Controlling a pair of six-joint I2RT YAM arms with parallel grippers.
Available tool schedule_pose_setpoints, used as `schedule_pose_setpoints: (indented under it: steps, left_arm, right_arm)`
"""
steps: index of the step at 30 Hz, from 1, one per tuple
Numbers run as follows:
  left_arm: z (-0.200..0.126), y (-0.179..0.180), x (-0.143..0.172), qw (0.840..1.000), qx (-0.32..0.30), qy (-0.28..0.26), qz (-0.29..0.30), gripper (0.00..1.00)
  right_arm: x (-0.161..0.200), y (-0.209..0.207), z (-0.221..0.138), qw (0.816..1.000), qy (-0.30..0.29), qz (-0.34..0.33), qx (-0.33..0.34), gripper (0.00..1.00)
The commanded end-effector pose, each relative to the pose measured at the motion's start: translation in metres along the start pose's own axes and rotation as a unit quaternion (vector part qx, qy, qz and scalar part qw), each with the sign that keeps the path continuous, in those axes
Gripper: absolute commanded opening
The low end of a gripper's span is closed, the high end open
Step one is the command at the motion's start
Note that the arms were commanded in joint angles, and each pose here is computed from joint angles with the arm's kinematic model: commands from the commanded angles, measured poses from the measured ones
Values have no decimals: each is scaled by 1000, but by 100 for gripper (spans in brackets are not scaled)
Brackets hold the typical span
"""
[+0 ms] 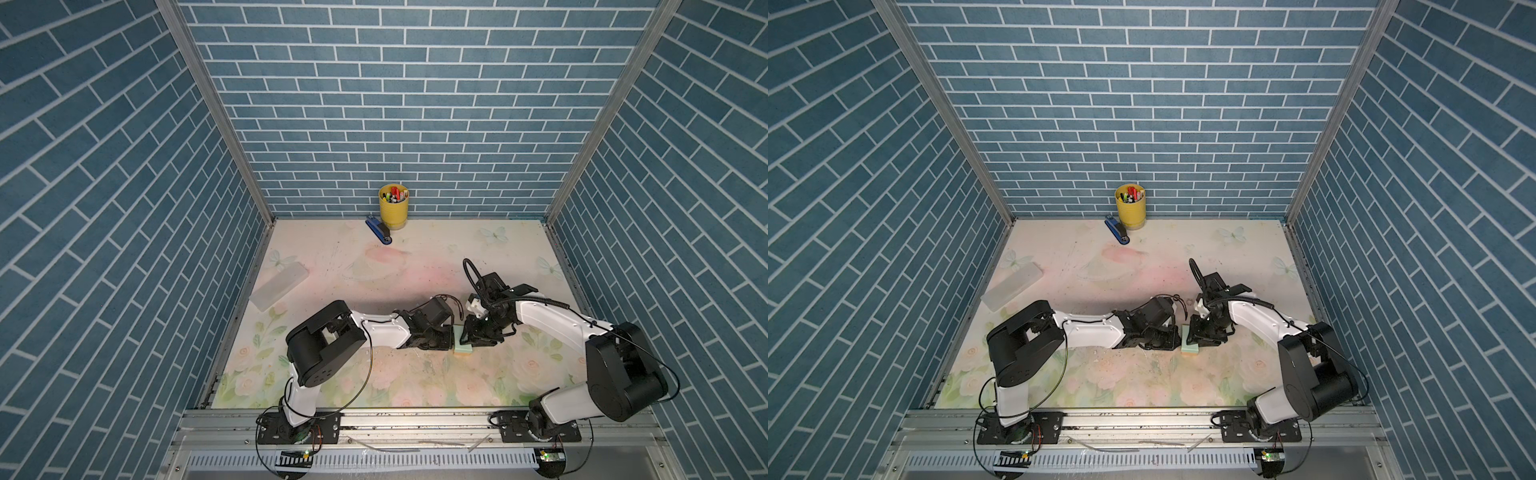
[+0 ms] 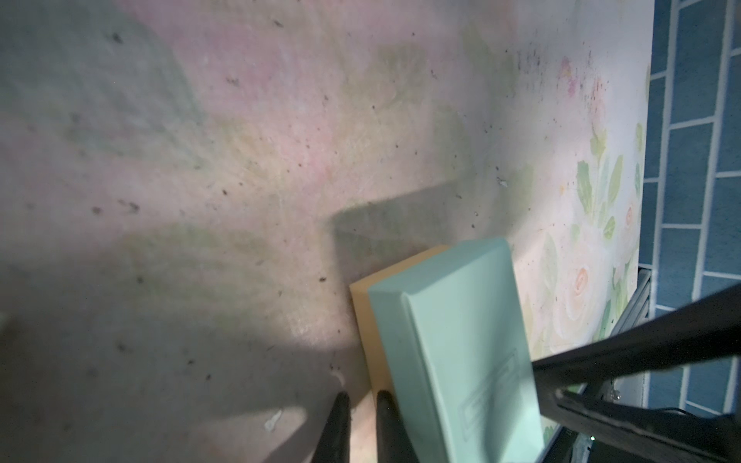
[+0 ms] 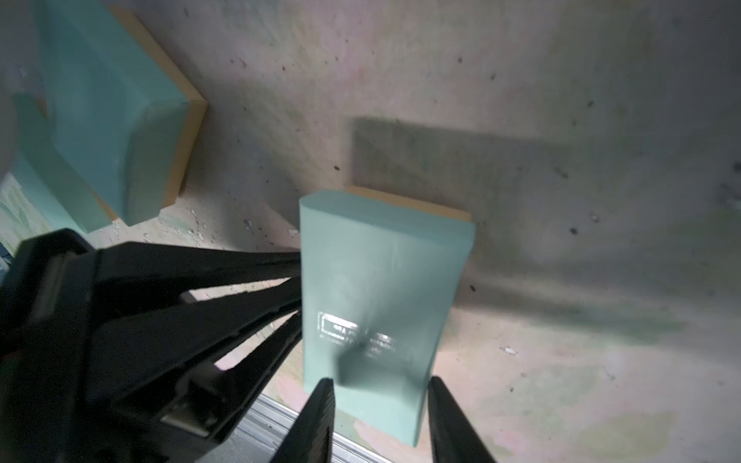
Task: Take the rings out of the lift-off lid box
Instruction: Close the lid on the jewelry box.
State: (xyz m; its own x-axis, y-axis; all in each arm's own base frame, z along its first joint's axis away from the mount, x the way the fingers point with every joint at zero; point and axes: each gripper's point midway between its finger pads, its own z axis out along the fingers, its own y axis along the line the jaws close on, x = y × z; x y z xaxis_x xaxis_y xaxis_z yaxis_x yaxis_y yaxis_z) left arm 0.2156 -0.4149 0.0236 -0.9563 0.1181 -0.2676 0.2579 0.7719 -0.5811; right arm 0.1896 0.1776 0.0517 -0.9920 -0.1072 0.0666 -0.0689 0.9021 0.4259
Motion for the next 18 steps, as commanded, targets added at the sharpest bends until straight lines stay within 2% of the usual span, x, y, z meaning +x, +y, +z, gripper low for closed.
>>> schedule_pose_setpoints:
  steps: [1, 11, 15, 18]
  left_arm:
    - [-1, 14, 6, 1000, -26, 9, 1, 16]
    - [1, 16, 7, 1000, -27, 11, -1, 16]
    - [-1, 18, 8, 1000, -30, 8, -2, 16]
    - [-4, 19, 7, 999, -36, 6, 1, 16]
  right_arm:
    - [11, -2, 6, 1000, 12, 19, -10, 37]
    - [23, -7, 12, 999, 23, 37, -16, 34]
    - [21, -15, 9, 998, 9, 53, -17, 35]
    - [17, -13, 1, 998, -6, 59, -37, 46]
